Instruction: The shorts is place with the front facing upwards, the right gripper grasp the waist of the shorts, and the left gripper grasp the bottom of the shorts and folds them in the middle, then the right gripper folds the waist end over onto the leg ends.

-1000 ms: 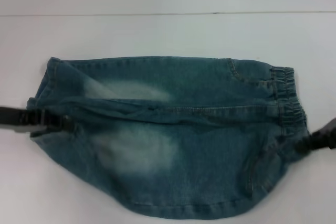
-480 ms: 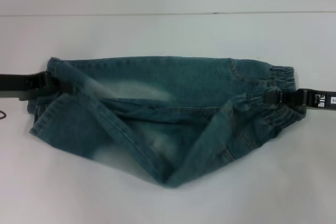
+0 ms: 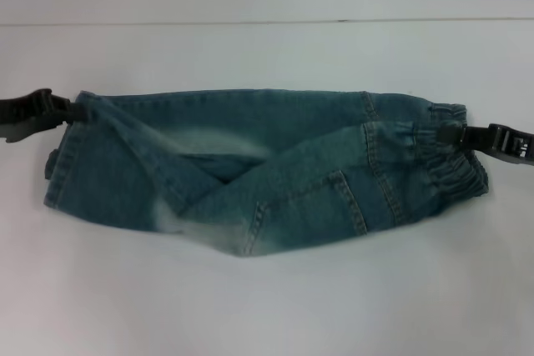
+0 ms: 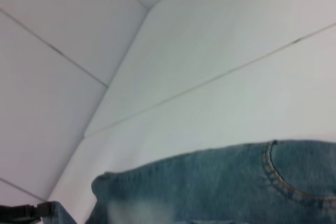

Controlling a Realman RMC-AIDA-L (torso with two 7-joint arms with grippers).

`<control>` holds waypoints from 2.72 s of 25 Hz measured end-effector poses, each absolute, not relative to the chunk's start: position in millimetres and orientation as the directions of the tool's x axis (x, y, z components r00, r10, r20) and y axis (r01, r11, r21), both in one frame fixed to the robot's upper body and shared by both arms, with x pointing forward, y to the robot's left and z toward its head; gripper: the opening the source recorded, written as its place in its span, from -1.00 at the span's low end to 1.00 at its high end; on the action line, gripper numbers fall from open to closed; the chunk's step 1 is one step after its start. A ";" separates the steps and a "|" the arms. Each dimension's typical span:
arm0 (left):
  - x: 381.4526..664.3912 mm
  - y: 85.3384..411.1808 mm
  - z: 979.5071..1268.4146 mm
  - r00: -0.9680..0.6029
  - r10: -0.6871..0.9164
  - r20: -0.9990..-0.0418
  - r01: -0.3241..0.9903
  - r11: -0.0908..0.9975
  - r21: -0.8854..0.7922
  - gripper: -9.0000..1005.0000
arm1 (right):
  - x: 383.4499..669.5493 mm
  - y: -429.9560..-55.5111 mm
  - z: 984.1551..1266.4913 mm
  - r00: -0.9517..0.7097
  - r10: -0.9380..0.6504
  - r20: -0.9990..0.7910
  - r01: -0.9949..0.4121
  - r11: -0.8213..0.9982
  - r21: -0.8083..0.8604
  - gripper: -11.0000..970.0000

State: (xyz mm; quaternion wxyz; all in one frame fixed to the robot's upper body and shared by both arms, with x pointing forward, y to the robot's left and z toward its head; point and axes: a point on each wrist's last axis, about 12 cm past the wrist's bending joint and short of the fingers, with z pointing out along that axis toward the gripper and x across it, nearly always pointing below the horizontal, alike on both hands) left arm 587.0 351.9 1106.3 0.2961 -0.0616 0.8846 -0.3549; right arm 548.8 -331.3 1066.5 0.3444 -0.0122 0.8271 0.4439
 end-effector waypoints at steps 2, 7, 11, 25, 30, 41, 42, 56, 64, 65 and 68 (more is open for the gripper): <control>588.8 353.6 1105.4 -0.801 -0.349 -0.486 0.088 0.735 -0.673 -0.93 | 549.8 -330.9 1067.2 -0.754 0.303 -0.583 -0.324 0.600 0.732 -0.91; 593.1 356.7 1100.9 -0.768 -0.405 -0.496 0.050 0.735 -0.677 -0.93 | 550.7 -331.7 1067.5 -0.737 0.340 -0.584 -0.314 0.593 0.741 -0.91; 595.8 358.1 1097.7 -0.749 -0.438 -0.498 0.021 0.735 -0.678 -0.93 | 549.8 -333.5 1067.3 -0.725 0.371 -0.580 -0.304 0.584 0.753 -0.91; 604.6 361.0 1101.0 -0.719 -0.449 -0.530 0.005 0.759 -0.651 -0.92 | 564.3 -331.2 1064.7 -0.672 0.449 -0.589 -0.244 0.618 0.748 -0.85; 607.6 361.0 1102.0 -0.713 -0.442 -0.545 0.007 0.772 -0.636 -0.91 | 574.6 -325.8 1066.1 -0.661 0.447 -0.603 -0.235 0.640 0.732 -0.83; 613.8 362.0 1103.5 -0.706 -0.413 -0.575 0.005 0.810 -0.587 -0.90 | 583.2 -327.0 1062.3 -0.663 0.394 -0.636 -0.216 0.713 0.667 -0.78; 614.6 362.2 1103.4 -0.705 -0.410 -0.579 0.003 0.815 -0.580 -0.90 | 583.5 -327.8 1062.5 -0.661 0.392 -0.639 -0.216 0.717 0.663 -0.77; 620.9 358.7 1101.0 -0.711 -0.366 -0.600 0.000 0.854 -0.521 -0.89 | 594.4 -321.1 1066.4 -0.671 0.333 -0.662 -0.240 0.748 0.619 -0.70; 622.8 359.4 1101.2 -0.702 -0.368 -0.610 -0.008 0.860 -0.510 -0.89 | 600.0 -318.9 1067.4 -0.676 0.343 -0.652 -0.214 0.755 0.620 -0.67; 622.9 359.2 1101.0 -0.701 -0.368 -0.611 -0.008 0.860 -0.510 -0.89 | 600.0 -318.9 1067.4 -0.676 0.344 -0.652 -0.214 0.755 0.620 -0.66; 623.2 358.3 1100.4 -0.697 -0.369 -0.615 -0.008 0.862 -0.508 -0.75 | 600.3 -319.0 1067.8 -0.675 0.342 -0.653 -0.215 0.756 0.619 -0.65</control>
